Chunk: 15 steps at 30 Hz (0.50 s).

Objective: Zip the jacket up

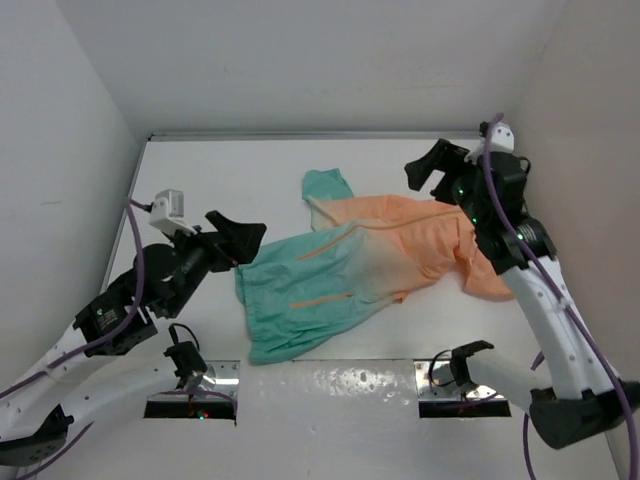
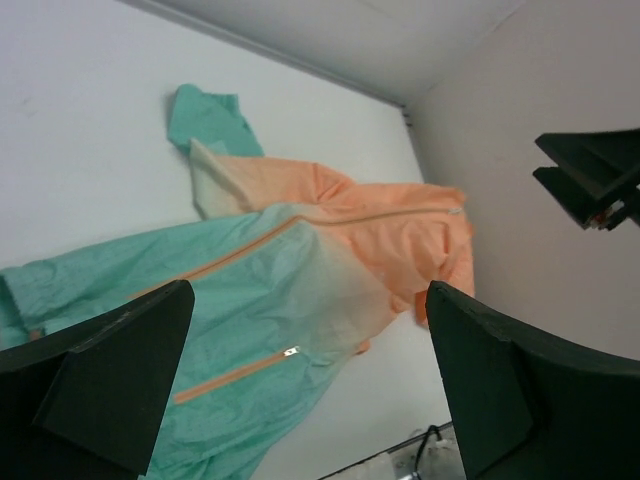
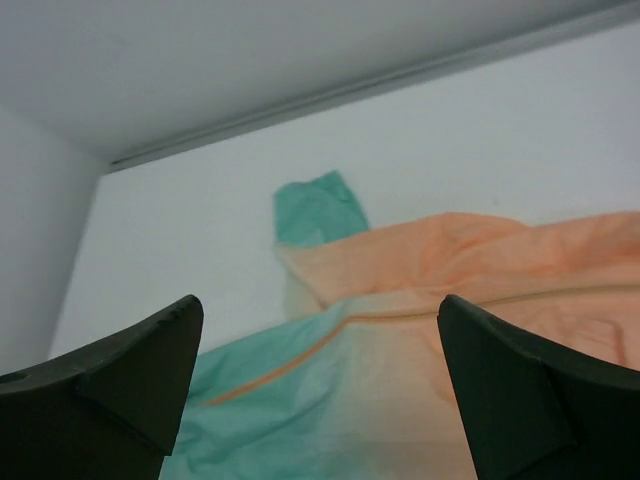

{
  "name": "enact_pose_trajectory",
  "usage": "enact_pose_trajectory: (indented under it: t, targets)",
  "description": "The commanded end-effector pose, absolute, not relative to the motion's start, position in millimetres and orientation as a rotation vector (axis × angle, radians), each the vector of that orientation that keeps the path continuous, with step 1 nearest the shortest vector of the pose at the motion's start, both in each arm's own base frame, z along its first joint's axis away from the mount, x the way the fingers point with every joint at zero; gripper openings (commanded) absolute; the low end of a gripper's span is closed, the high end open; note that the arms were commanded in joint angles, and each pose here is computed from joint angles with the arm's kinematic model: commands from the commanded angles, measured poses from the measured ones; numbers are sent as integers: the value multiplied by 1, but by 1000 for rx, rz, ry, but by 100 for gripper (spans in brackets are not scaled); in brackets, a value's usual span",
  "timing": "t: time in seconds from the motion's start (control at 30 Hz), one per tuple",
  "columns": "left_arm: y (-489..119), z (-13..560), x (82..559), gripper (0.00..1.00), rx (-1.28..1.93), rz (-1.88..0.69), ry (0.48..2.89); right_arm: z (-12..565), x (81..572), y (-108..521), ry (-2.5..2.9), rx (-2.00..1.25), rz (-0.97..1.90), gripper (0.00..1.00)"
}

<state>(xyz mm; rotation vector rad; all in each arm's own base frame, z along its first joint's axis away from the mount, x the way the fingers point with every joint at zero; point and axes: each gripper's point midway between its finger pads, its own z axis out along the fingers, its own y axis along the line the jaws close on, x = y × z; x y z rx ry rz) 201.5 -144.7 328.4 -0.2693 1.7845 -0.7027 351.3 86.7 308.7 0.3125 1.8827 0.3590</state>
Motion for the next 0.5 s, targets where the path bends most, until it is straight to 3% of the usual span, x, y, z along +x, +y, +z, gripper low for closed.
enact_pose_trajectory:
  t: [0.0, 0.2, 0.47]
  targets:
    - [-146, 362, 190, 100, -253, -844, 1679, 386, 299, 121, 1697, 120, 660, 99]
    - [-142, 338, 169, 100, -196, -914, 1704, 365, 193, 148, 1622, -69, 999, 99]
    - [-144, 305, 156, 100, -136, -954, 1723, 249, 158, 146, 1770, -15, 1060, 99]
